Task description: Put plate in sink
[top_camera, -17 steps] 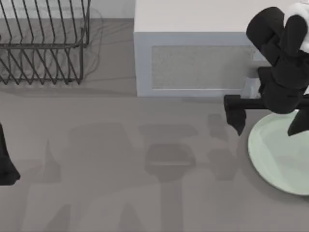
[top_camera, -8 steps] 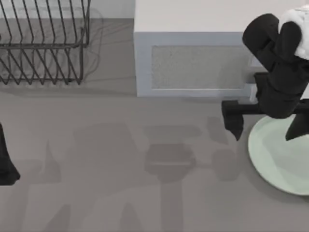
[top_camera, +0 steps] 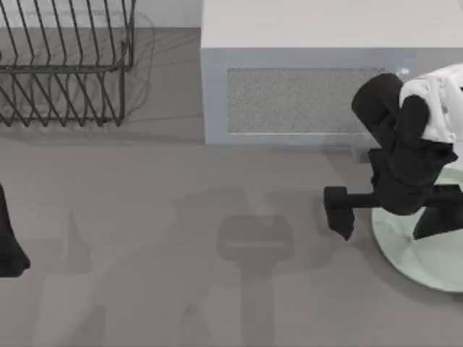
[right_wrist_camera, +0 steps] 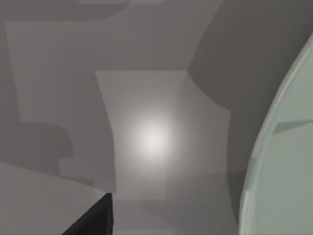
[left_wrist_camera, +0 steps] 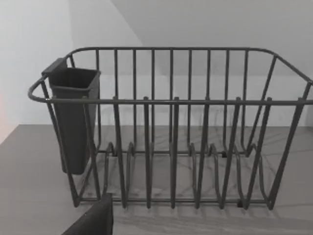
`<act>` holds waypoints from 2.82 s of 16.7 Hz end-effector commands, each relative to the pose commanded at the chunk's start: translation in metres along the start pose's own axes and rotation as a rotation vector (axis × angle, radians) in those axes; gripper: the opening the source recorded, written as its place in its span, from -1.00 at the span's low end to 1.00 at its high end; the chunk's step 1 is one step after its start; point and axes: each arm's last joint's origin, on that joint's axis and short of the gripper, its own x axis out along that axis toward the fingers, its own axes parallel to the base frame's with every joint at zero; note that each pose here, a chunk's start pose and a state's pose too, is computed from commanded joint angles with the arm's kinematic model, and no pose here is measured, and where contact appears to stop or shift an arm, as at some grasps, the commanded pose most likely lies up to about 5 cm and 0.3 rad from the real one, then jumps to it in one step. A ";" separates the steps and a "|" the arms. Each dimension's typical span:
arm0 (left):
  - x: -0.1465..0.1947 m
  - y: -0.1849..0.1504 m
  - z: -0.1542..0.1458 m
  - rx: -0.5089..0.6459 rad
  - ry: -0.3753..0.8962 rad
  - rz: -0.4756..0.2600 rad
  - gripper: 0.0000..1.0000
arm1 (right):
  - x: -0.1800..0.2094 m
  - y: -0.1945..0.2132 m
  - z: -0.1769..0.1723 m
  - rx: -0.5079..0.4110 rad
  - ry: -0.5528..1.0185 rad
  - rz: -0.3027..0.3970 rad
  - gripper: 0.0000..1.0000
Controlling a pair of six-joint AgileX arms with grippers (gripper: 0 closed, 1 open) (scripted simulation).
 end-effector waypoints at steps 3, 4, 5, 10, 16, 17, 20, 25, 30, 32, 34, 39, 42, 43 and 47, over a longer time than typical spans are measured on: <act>0.000 0.000 0.000 0.000 0.000 0.000 1.00 | 0.011 -0.002 0.007 0.017 -0.034 0.011 1.00; 0.000 0.000 0.000 0.000 0.000 0.000 1.00 | 0.012 -0.002 0.008 0.019 -0.040 0.013 1.00; 0.000 0.000 0.000 0.000 0.000 0.000 1.00 | 0.012 -0.002 0.008 0.019 -0.040 0.013 1.00; 0.000 0.000 0.000 0.000 0.000 0.000 1.00 | 0.012 -0.002 0.008 0.019 -0.040 0.013 0.55; 0.000 0.000 0.000 0.000 0.000 0.000 1.00 | 0.012 -0.002 0.008 0.019 -0.040 0.013 -0.36; 0.000 0.000 0.000 0.000 0.000 0.000 1.00 | 0.012 -0.002 0.008 0.019 -0.040 0.013 -0.51; 0.000 0.000 0.000 0.000 0.000 0.000 1.00 | 0.012 -0.002 0.008 0.019 -0.040 0.013 -0.96; 0.000 0.000 0.000 0.000 0.000 0.000 1.00 | 0.012 -0.002 0.008 0.019 -0.040 0.013 -1.00; 0.000 0.000 0.000 0.000 0.000 0.000 1.00 | -0.016 -0.003 0.013 0.027 -0.126 0.046 -1.00; 0.000 0.000 0.000 0.000 0.000 0.000 1.00 | -0.017 -0.001 0.009 0.023 -0.104 0.032 -1.00; 0.000 0.000 0.000 0.000 0.000 0.000 1.00 | -0.023 0.005 0.003 0.010 -0.063 0.007 -1.00; 0.000 0.000 0.000 0.000 0.000 0.000 1.00 | -0.076 0.029 -0.004 -0.040 -0.016 -0.036 -1.00; 0.000 0.000 0.000 0.000 0.000 0.000 1.00 | -0.127 0.038 -0.003 -0.051 -0.035 -0.031 -1.00; 0.000 0.000 0.000 0.000 0.000 0.000 1.00 | -0.145 0.037 -0.002 -0.048 -0.046 -0.026 -1.00; 0.000 0.000 0.000 0.000 0.000 0.000 1.00 | -0.208 0.023 0.003 -0.013 -0.090 0.004 -1.00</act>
